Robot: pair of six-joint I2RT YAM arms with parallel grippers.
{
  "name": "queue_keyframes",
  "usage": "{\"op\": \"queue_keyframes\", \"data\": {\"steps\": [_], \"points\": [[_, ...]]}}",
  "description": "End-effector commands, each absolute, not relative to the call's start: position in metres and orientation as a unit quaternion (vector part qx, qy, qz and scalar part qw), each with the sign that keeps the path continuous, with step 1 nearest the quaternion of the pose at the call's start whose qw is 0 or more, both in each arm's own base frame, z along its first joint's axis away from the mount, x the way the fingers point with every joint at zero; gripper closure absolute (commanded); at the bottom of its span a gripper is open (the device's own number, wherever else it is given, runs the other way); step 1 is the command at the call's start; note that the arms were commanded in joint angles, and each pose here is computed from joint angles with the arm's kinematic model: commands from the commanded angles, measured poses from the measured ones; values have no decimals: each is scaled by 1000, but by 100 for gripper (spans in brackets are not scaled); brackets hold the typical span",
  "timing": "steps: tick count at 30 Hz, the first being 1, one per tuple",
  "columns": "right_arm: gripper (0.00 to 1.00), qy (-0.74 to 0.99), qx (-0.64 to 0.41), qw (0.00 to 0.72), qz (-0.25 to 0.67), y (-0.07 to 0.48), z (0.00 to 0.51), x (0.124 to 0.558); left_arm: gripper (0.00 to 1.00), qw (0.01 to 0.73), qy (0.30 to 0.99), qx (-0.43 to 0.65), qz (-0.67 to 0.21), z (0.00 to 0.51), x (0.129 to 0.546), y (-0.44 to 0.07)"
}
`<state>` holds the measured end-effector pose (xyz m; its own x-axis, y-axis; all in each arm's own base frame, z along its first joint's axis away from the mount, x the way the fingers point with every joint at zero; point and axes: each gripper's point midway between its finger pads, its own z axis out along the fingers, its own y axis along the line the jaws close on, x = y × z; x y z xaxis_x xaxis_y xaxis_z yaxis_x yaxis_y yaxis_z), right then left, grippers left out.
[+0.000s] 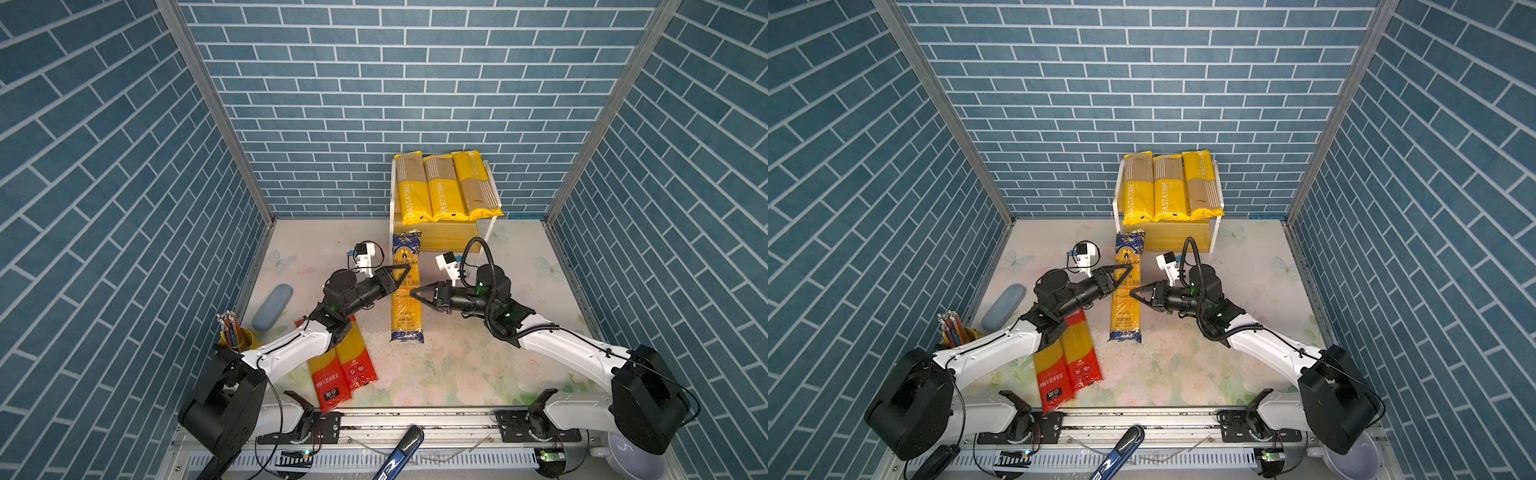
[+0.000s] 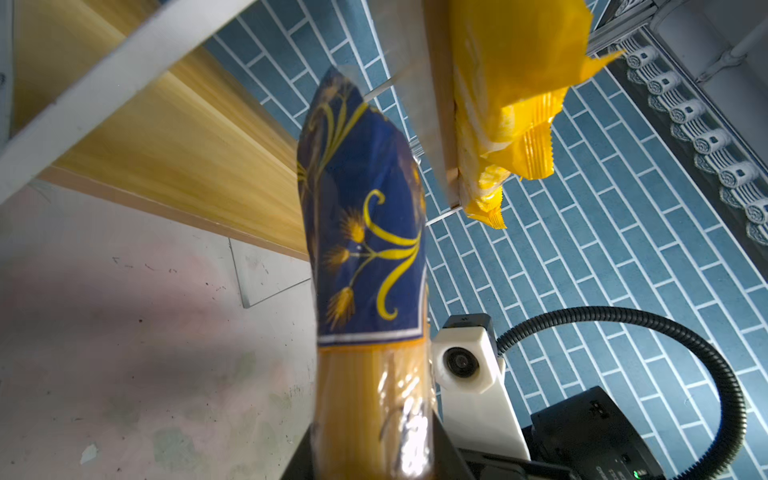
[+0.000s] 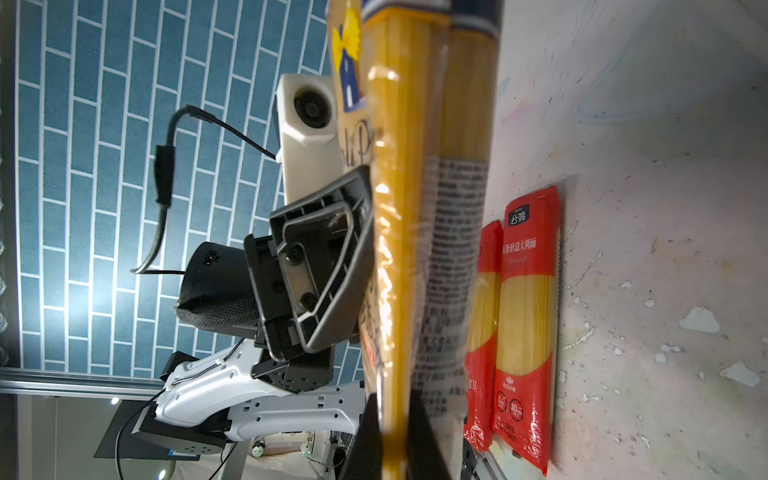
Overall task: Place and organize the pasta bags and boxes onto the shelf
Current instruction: 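Grasp the bag's top with the left gripper while right gripper holds its bottom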
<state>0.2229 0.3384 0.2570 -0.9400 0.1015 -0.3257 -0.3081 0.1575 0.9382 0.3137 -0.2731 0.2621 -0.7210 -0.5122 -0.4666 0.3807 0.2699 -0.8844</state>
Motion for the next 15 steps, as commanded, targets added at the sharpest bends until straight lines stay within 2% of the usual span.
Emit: {"op": "queue_keyframes", "data": {"steps": [1, 5, 15], "points": [[92, 683, -106, 216, 690, 337, 306, 221, 79, 381, 693, -25, -612, 274, 309, -275], [79, 696, -85, 217, 679, 334, 289, 225, 89, 387, 691, -37, -609, 273, 314, -273], [62, 726, -77, 201, 653, 331, 255, 220, 93, 389, 682, -66, -616, 275, 327, -274]]}}
